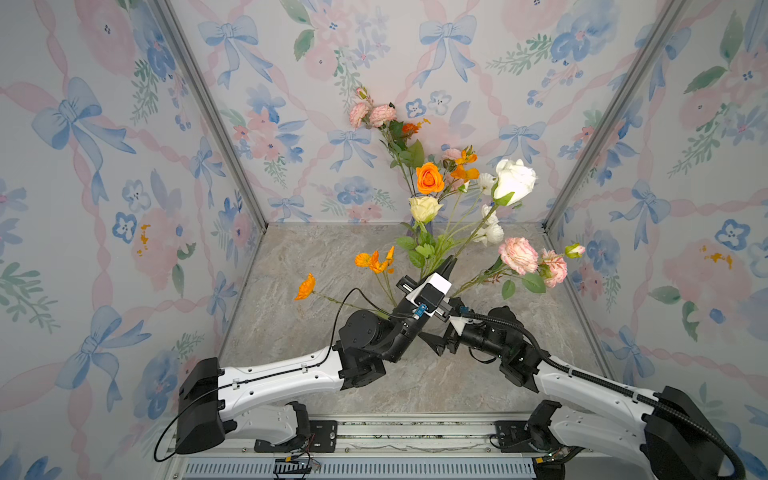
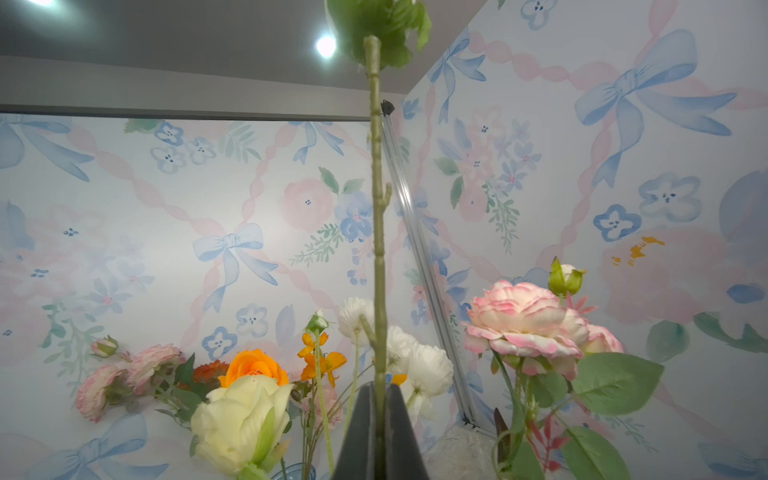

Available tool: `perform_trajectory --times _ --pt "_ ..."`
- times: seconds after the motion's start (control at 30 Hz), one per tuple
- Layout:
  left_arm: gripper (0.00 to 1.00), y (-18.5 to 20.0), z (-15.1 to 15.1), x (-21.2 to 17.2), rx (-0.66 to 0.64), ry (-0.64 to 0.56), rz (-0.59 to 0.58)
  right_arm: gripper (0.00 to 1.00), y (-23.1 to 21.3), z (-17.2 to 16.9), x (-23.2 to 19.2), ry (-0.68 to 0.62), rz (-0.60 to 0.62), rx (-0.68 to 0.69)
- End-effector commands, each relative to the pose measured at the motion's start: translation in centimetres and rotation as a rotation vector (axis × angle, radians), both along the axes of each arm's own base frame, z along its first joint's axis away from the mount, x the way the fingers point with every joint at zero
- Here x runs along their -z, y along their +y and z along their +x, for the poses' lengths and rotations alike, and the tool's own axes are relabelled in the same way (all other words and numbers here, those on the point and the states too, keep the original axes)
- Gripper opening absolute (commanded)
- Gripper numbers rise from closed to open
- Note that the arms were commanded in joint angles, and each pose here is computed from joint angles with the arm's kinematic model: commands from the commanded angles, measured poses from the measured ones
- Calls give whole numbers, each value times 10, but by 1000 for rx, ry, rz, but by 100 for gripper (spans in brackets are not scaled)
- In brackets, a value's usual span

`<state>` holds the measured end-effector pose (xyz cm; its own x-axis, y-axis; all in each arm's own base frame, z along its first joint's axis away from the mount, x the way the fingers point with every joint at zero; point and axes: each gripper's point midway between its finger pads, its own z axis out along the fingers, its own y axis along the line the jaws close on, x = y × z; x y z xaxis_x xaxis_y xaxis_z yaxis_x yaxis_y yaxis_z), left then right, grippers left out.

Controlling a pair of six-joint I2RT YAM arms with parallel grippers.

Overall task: Arrange the flowers into the vase
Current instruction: 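Carry the white rosebud over the glass cup and lower the stem in, then open the left gripper to release the rosebud and draw it down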

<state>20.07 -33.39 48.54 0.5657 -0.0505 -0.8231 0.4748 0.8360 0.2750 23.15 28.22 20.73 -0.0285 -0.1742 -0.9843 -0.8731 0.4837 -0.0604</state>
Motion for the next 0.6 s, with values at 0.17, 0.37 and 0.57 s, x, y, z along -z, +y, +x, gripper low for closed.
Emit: perform_trajectory --times 0.17,0.37,0.57 --pt "0 21 11 -26 -181 -71 -47 97 -3 1 -4 -6 22 3" --pt "0 36 18 1 -158 -54 -56 97 -2 0 -5 -5 26 -1" --pt "0 52 21 28 -110 -52 -116 97 -1 1 -2 -1 21 -5"
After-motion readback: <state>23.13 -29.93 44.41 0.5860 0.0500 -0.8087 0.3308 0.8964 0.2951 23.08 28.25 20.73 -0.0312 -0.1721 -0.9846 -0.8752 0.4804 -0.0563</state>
